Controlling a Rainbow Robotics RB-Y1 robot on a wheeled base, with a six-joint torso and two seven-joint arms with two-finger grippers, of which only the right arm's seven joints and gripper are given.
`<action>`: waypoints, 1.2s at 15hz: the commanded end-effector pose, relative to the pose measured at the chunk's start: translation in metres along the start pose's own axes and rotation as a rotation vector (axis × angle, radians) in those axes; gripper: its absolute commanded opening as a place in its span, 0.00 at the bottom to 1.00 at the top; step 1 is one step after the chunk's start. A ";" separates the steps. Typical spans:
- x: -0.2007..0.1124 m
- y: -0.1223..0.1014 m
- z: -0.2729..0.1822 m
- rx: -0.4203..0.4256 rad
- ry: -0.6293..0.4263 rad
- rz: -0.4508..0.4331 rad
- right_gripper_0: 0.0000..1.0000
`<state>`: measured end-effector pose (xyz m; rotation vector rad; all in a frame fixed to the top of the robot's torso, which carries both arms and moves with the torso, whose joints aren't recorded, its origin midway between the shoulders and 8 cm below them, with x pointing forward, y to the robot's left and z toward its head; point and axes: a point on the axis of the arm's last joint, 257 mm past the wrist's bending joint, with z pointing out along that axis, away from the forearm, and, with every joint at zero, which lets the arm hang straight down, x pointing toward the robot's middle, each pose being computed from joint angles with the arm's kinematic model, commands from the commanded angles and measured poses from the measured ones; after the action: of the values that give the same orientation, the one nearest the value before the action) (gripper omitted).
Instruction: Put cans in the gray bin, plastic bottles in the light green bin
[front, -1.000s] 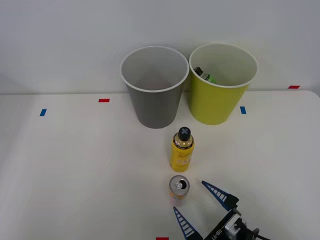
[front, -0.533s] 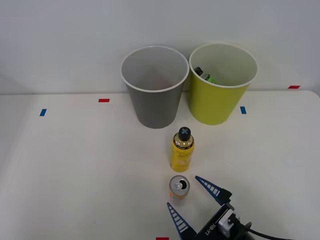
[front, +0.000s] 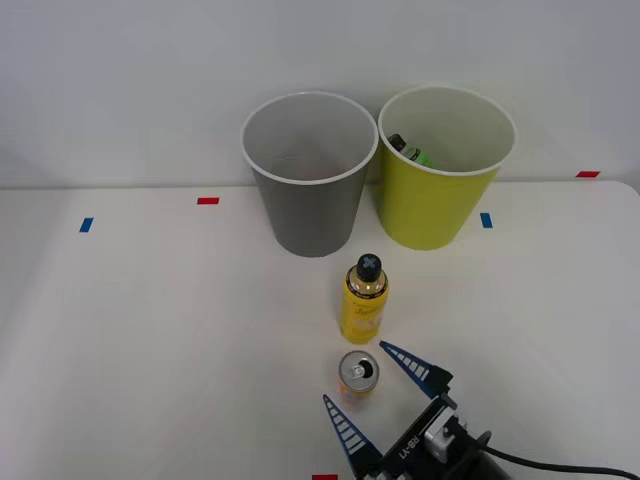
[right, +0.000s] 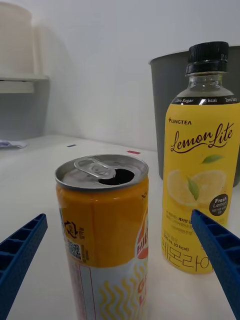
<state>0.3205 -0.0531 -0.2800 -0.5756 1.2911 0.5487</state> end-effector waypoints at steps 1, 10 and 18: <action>0.001 0.001 0.007 -0.002 0.005 0.004 1.00; 0.000 0.003 0.004 -0.014 0.008 0.005 1.00; -0.005 0.006 0.009 -0.006 -0.008 0.004 0.00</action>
<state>0.3215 -0.0428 -0.2750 -0.5774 1.2858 0.5603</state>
